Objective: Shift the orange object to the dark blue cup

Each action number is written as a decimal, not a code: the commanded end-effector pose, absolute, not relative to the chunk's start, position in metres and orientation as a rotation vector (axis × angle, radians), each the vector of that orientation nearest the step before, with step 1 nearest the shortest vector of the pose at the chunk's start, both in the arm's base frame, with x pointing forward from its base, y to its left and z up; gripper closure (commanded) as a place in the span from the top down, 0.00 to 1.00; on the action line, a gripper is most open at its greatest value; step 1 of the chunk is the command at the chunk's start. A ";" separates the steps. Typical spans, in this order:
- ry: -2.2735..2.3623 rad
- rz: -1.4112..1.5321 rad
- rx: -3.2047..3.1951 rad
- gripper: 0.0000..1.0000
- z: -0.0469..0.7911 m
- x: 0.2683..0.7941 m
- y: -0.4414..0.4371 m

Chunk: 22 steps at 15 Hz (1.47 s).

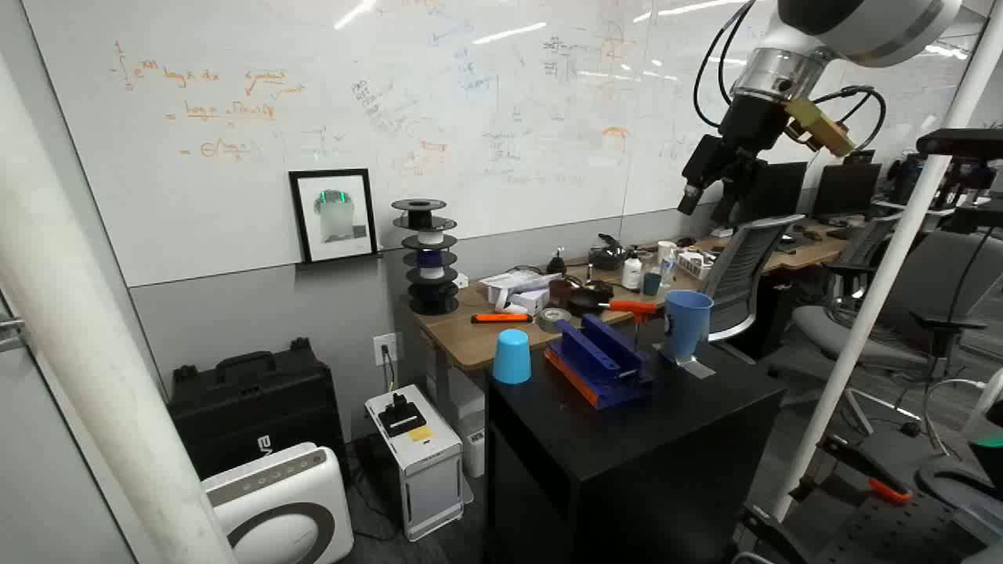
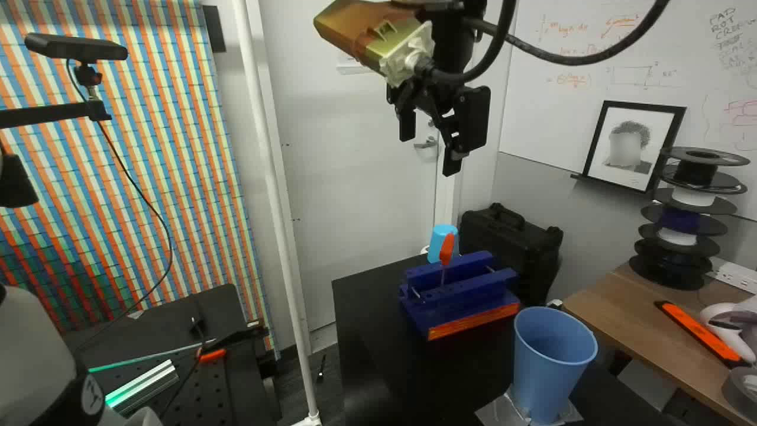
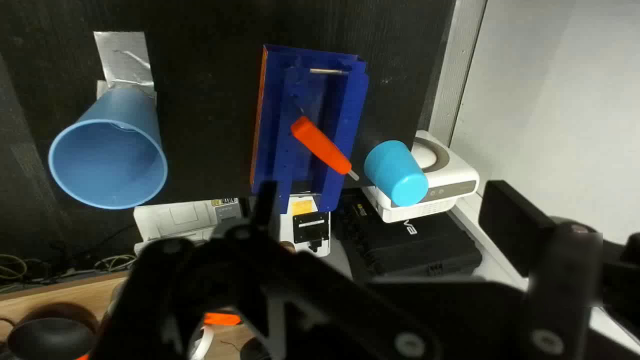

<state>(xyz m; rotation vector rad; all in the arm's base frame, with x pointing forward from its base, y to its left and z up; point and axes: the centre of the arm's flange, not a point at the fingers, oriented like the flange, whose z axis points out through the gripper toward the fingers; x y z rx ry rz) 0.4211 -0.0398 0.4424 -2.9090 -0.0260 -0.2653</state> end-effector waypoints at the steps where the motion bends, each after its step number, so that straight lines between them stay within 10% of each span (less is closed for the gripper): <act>1: -0.026 -0.272 -2.909 1.00 0.444 0.422 -0.040; 22: -0.579 -0.124 -3.029 1.00 0.328 0.515 -0.028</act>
